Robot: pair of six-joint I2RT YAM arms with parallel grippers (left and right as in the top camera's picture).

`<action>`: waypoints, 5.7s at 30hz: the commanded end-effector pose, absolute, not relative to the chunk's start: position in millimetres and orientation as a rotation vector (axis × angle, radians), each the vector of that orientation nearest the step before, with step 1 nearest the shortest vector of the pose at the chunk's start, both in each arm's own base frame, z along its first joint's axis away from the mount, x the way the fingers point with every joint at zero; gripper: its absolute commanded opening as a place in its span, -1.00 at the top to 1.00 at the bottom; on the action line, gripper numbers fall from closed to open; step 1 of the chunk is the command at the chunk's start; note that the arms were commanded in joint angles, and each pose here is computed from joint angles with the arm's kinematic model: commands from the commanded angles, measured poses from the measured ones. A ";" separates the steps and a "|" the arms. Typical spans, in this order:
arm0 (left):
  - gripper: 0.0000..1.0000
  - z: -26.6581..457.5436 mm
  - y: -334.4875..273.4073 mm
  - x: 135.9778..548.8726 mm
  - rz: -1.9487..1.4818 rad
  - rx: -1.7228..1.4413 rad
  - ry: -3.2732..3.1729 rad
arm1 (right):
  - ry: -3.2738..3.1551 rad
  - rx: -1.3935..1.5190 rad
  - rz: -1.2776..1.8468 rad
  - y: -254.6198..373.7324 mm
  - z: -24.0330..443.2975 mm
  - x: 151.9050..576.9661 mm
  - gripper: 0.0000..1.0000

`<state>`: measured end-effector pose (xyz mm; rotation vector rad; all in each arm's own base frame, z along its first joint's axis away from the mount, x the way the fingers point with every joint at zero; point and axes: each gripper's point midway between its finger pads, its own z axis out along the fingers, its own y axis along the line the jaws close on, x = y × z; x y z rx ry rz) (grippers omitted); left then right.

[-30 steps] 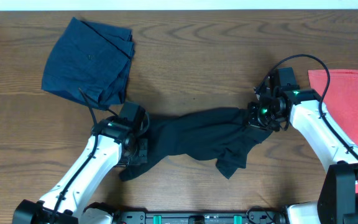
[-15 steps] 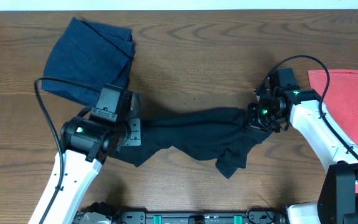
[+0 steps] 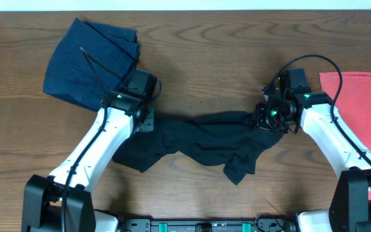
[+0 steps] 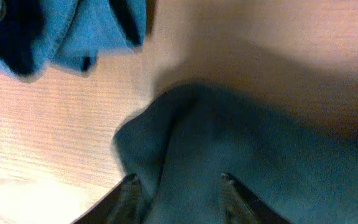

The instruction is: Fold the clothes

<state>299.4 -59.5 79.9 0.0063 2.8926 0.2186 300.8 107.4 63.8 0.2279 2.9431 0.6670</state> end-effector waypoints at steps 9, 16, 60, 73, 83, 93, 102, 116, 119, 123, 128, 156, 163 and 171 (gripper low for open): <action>0.03 135.4 -117.4 255.5 -0.197 0.179 2.909 | 2.891 0.211 0.682 106.7 71.9 309.0 0.31; 0.29 71.9 -144.2 228.6 -0.118 0.374 2.958 | 2.884 0.209 0.681 106.7 72.3 310.5 0.28; 0.88 130.3 -131.6 242.3 0.126 0.417 2.848 | 2.890 0.231 0.636 97.8 69.9 311.0 0.22; 0.88 201.5 -66.2 196.9 0.238 0.187 2.715 | 2.896 0.275 0.503 73.4 64.4 313.5 -0.02; 0.88 203.9 -64.5 196.1 0.235 0.175 2.703 | 2.883 0.234 0.532 84.5 53.8 319.6 -0.03; 0.88 203.8 -64.5 196.2 0.235 0.174 2.703 | 2.878 0.264 0.694 118.9 28.5 324.0 0.10; 0.88 203.9 -64.5 196.3 0.234 0.170 2.703 | 2.793 0.230 0.719 128.3 30.5 345.0 0.97; 0.88 244.6 -73.4 208.7 0.139 0.139 2.600 | 2.430 0.358 0.521 37.2 193.8 328.8 0.97; 0.88 268.6 -77.8 214.5 0.087 0.135 2.539 | 2.339 0.378 0.500 25.0 226.3 309.4 0.97; 0.88 303.1 -85.8 216.0 0.002 0.185 2.464 | 2.246 0.404 0.472 12.9 259.0 286.0 0.97; 0.88 374.9 -80.8 208.8 -0.090 0.187 2.301 | 2.146 0.420 0.432 3.9 320.0 252.9 0.98; 0.88 420.3 -96.7 246.2 0.038 0.311 2.362 | 2.206 0.476 0.353 -9.3 433.7 253.4 0.97; 0.88 376.6 -135.2 380.8 -0.027 0.344 2.414 | 2.148 0.305 0.456 -6.2 424.1 388.1 0.98; 0.88 523.1 -115.6 410.1 -0.279 0.333 1.865 | 1.805 0.257 0.410 -56.7 512.8 429.4 0.98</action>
